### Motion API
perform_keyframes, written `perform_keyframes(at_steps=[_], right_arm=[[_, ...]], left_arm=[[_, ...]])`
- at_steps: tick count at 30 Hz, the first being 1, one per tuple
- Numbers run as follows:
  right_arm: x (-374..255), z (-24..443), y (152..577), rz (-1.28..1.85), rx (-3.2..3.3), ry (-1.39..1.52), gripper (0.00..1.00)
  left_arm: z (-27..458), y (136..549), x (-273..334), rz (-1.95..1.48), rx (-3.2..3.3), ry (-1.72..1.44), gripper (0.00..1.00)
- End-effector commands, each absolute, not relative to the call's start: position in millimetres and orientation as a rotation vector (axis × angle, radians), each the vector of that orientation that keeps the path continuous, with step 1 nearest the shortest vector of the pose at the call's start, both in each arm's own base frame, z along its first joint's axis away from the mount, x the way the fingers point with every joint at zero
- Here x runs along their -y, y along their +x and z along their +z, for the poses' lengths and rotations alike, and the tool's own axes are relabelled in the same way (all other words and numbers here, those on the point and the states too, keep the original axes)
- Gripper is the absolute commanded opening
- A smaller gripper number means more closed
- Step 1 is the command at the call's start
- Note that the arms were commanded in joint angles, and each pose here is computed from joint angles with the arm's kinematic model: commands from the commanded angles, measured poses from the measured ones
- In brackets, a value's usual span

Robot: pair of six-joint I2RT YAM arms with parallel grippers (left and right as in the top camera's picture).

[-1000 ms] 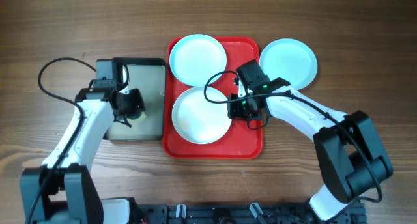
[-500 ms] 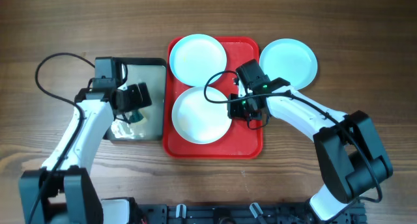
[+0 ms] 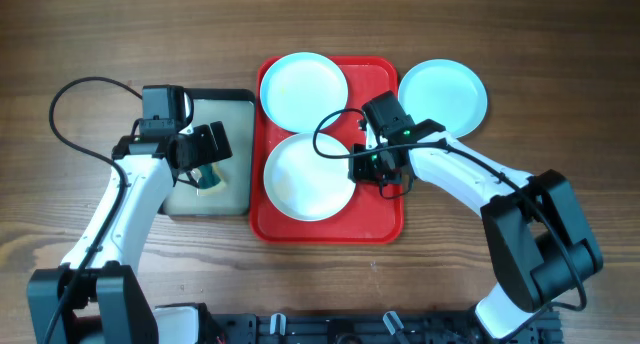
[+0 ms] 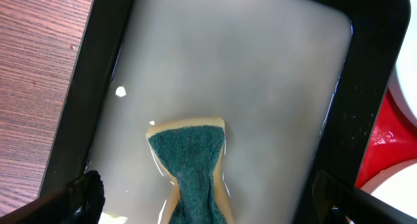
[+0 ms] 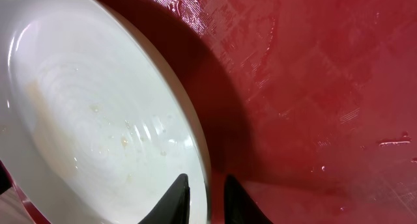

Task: Clean dirty plates on tray and stack at the side
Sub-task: 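Move the sponge back to the black tray with the left gripper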

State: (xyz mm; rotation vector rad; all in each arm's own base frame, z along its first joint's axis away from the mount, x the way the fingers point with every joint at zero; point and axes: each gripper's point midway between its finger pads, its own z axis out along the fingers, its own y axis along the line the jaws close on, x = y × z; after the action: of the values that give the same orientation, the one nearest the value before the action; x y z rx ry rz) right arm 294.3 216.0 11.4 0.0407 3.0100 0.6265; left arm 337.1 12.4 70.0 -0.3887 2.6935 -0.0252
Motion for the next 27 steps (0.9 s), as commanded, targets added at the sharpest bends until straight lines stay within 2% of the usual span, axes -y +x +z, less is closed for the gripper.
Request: perform_keyframes(at_steps=[1,10,18,20,22,27], right_arm=[[-220,19,296,0.653,-2.985,0.020,0.19],[-223,20,299,0.662,-2.961,-0.025,0.19],[-220,19,295,0.646,-2.983,-0.019,0.20],[-218,18,296,0.626,-2.980,-0.016,0.20],[-216,17,295,0.616,-2.990,-0.014,0.20],[-214,14,294,0.596,-2.992,-0.009,0.25]], left_arm=[[80,342,-16,-0.013,-2.662,-0.388,1.00],[80,342,-16,-0.013,-2.661,-0.387,1.00],[95,368,-22,-0.016,-2.534,-0.401,1.00],[111,377,-45,-0.011,-2.424,-0.597,1.00],[141,381,-99,-0.014,-2.230,-0.841,1.00],[174,340,-203,0.047,-1.998,-1.100,1.00]])
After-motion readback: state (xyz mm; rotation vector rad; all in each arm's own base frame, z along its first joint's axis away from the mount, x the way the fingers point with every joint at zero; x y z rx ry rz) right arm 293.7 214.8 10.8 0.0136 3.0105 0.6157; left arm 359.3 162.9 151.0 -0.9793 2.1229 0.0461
